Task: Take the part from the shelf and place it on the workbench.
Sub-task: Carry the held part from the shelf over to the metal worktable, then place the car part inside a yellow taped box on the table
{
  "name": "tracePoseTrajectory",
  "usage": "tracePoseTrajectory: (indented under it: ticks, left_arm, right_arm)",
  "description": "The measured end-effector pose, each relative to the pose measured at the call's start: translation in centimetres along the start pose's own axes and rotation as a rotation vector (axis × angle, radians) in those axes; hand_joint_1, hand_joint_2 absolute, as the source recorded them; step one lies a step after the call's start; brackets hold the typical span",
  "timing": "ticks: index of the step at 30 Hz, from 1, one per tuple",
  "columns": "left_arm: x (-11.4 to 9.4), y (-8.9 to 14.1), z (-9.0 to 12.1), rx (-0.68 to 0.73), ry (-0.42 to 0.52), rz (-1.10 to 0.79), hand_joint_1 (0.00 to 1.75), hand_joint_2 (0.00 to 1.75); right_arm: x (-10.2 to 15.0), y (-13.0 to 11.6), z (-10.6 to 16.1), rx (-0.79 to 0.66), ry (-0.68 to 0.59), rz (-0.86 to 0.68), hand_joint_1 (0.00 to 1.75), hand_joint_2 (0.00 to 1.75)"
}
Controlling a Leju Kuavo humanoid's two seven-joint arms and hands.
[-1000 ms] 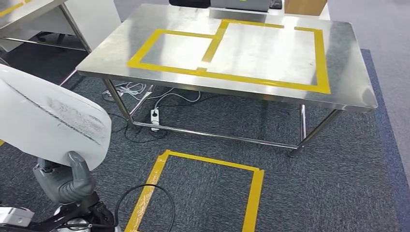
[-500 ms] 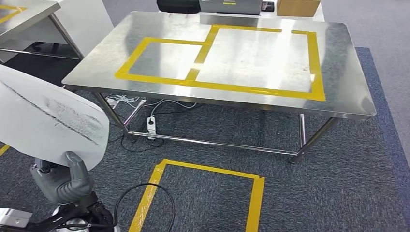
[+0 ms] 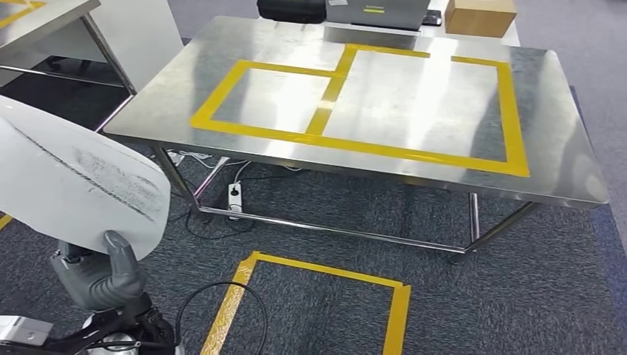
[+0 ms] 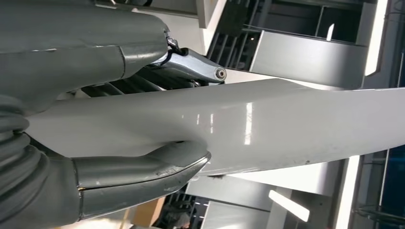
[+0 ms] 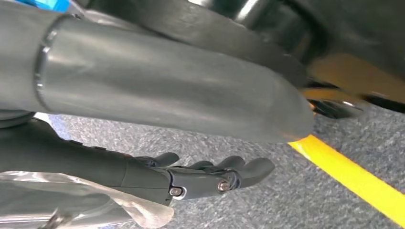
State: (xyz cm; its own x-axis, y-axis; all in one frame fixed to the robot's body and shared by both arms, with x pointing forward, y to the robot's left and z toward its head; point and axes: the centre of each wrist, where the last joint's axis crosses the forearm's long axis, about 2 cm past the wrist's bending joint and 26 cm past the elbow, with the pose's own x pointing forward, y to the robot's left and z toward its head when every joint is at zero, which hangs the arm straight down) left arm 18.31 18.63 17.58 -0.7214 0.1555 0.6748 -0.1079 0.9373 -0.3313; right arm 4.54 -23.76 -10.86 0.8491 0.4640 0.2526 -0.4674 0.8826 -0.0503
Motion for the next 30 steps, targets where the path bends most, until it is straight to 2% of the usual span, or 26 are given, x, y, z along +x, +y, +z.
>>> tracePoseTrajectory:
  ticks: [11, 30]
  left_arm:
    - [-0.01, 0.00, 0.01, -0.005, -0.002, -0.004, 1.75, 1.75]
    - [-0.02, 0.05, 0.04, -0.010, -0.003, -0.007, 1.75, 1.75]
  right_arm:
    - [-0.60, 0.21, 0.08, 0.016, 0.013, -0.007, 0.00, 0.00]
    - [-0.15, -0.12, 0.00, 0.008, 0.002, -0.008, 0.00, 0.00]
